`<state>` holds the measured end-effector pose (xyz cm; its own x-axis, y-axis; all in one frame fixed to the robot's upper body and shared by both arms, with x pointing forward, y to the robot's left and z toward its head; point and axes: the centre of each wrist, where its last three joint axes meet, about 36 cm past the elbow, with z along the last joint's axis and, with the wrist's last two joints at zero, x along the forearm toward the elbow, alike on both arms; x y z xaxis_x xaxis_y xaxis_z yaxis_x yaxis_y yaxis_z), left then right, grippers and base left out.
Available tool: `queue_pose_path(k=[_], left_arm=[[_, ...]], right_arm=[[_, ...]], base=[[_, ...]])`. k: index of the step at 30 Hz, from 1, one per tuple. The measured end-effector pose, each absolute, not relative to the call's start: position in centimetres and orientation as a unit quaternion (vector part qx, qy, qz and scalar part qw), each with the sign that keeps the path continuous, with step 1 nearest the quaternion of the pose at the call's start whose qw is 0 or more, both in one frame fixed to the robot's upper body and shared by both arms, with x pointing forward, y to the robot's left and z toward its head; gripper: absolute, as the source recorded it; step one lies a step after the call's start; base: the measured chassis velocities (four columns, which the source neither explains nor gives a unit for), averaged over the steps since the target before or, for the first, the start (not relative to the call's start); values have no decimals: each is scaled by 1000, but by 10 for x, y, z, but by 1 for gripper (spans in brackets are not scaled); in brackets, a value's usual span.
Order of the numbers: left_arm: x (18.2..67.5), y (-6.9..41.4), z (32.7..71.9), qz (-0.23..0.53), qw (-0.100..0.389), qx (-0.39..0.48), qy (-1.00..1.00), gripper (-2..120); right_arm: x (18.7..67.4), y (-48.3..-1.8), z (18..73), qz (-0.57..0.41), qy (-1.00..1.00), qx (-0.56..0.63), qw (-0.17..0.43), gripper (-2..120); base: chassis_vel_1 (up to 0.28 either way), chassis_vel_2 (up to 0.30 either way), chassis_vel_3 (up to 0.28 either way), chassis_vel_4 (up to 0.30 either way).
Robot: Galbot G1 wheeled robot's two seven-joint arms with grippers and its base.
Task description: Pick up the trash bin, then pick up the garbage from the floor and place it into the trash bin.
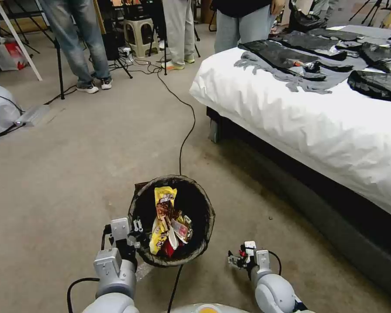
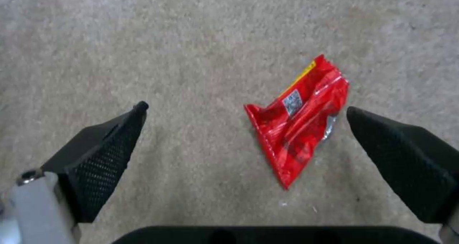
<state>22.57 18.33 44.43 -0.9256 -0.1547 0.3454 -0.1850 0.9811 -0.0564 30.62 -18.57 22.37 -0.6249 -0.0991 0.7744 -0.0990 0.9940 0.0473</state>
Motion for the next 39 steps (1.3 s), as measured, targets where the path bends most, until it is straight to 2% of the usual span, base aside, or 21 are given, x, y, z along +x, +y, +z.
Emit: queue_pose_path(k=[9, 16, 21, 27, 39], left_arm=[[226, 183, 444, 45, 172, 86, -980, 0], [225, 182, 443, 44, 173, 87, -980, 0], [225, 182, 444, 44, 173, 86, -980, 0], [224, 182, 444, 44, 172, 87, -980, 0], [224, 182, 445, 43, 171, 86, -980, 0]], right_arm=[[315, -188, 218, -2, -905, 52, 421, 99], [320, -191, 213, 0, -909, 48, 415, 90], [318, -191, 211, 4, -909, 47, 413, 88], [316, -190, 206, 8, -910, 47, 412, 77], [311, -200, 197, 13, -910, 36, 412, 76]], base=[[0, 0, 0, 0], [0, 0, 0, 0], [0, 0, 0, 0], [0, 0, 0, 0], [0, 0, 0, 0]])
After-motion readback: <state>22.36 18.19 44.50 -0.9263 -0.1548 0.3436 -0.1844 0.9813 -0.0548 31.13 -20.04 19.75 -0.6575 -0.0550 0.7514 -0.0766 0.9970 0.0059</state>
